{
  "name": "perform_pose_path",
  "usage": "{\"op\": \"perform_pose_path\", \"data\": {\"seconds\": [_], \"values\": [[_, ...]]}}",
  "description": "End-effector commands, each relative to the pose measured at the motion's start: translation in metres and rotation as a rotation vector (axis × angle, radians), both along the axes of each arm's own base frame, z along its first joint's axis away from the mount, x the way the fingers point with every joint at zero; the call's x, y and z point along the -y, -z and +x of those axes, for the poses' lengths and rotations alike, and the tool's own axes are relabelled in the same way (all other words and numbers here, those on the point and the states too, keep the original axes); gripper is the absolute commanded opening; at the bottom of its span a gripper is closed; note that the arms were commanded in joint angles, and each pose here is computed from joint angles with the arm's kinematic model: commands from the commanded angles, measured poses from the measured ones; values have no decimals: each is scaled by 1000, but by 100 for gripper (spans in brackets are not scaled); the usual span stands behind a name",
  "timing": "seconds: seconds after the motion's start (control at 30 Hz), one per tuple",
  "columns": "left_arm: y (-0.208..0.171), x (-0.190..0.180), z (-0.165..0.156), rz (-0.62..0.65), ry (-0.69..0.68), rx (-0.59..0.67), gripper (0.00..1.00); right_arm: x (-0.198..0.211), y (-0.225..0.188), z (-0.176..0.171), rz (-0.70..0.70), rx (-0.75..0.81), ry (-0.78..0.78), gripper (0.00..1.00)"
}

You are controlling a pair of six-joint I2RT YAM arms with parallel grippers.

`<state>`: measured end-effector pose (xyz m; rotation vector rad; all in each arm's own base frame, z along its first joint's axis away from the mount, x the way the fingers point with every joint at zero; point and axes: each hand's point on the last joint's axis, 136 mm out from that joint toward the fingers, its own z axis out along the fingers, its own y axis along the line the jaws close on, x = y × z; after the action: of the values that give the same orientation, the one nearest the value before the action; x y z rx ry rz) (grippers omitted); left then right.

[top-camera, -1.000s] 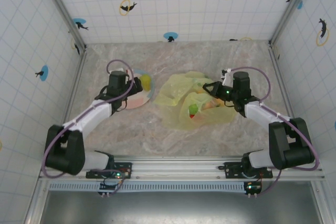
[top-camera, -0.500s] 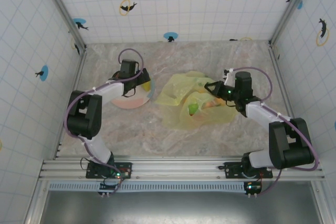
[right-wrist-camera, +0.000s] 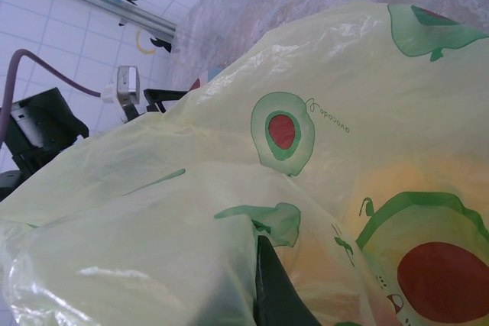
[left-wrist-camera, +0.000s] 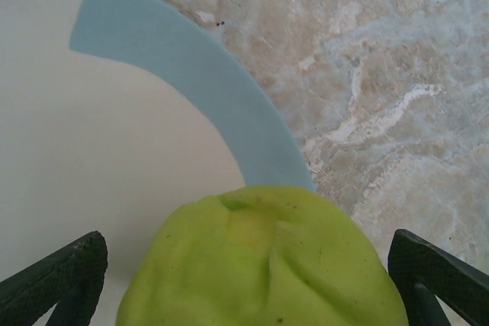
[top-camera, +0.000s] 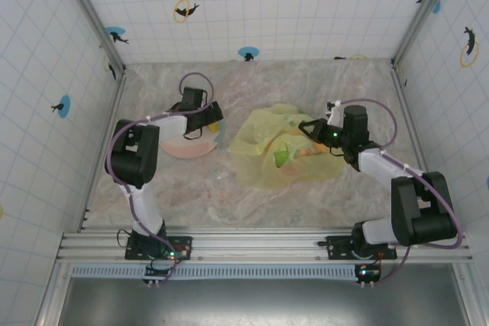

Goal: Place the fruits into the plastic bag

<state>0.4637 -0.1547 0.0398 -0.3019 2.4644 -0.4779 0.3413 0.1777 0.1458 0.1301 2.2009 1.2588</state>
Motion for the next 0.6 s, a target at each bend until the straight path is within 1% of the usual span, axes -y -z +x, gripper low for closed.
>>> {"op": "perform_pose_path", "data": {"seconds": [0.0,0.2,0.27,0.33,0.43,0.57], "values": [[-4,7,10,-49,8,14,91,2,2,-1,10,9,1,0],[-4,7,10,-51,12,14,81,2,2,-2,10,10,3,0],[-6,6,10,-48,10,18,80,3,3,-2,9,5,4,0],[-10,4,8,-43,11,25,76,3,3,-3,9,7,2,0],[-20,0,4,-35,6,45,72,3,2,-3,10,8,3,0],[-45,-2,-10,-59,14,92,70,3,2,-3,9,7,5,0]]}}
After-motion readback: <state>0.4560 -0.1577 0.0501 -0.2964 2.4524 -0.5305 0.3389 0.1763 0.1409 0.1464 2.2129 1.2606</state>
